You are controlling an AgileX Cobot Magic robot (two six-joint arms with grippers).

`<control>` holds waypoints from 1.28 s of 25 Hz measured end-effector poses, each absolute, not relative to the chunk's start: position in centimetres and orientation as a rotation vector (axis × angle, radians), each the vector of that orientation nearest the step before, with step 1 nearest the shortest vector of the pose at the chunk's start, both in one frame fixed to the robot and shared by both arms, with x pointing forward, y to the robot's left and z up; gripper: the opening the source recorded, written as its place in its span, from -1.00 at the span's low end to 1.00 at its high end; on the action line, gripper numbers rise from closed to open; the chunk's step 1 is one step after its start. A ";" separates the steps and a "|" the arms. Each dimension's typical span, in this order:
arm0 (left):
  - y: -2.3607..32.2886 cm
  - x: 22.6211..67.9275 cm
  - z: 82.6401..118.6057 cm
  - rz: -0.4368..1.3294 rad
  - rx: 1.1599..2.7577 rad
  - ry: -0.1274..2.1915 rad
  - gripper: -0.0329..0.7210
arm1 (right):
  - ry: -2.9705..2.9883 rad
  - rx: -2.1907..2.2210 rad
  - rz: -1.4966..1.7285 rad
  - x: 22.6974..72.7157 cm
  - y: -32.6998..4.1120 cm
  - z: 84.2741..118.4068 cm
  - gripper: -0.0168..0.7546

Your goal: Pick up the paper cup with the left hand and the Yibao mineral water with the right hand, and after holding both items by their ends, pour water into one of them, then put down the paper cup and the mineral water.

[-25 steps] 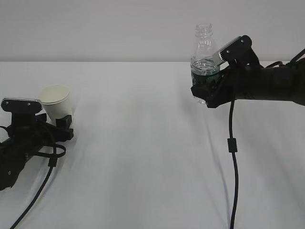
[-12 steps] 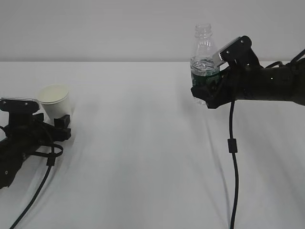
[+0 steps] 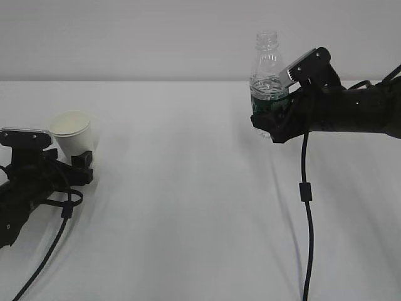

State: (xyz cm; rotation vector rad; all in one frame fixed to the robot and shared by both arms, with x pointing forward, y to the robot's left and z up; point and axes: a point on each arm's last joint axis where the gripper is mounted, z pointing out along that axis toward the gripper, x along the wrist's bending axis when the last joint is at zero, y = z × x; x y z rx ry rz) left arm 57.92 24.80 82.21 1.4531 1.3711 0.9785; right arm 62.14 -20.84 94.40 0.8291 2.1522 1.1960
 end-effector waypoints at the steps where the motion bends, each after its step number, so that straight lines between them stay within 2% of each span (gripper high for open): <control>1: 24.8 57.9 82.2 0.979 1.453 1.371 0.62 | 2.152 0.829 1.196 62.1 -20.8 94.4 0.24; 22: 24.8 58.2 83.9 1.000 1.414 1.342 0.62 | 2.152 0.836 1.199 62.1 -20.8 94.4 0.24; 32: 24.6 60.6 84.9 1.035 1.352 1.304 0.62 | 2.164 0.843 1.212 62.0 -20.8 94.4 0.24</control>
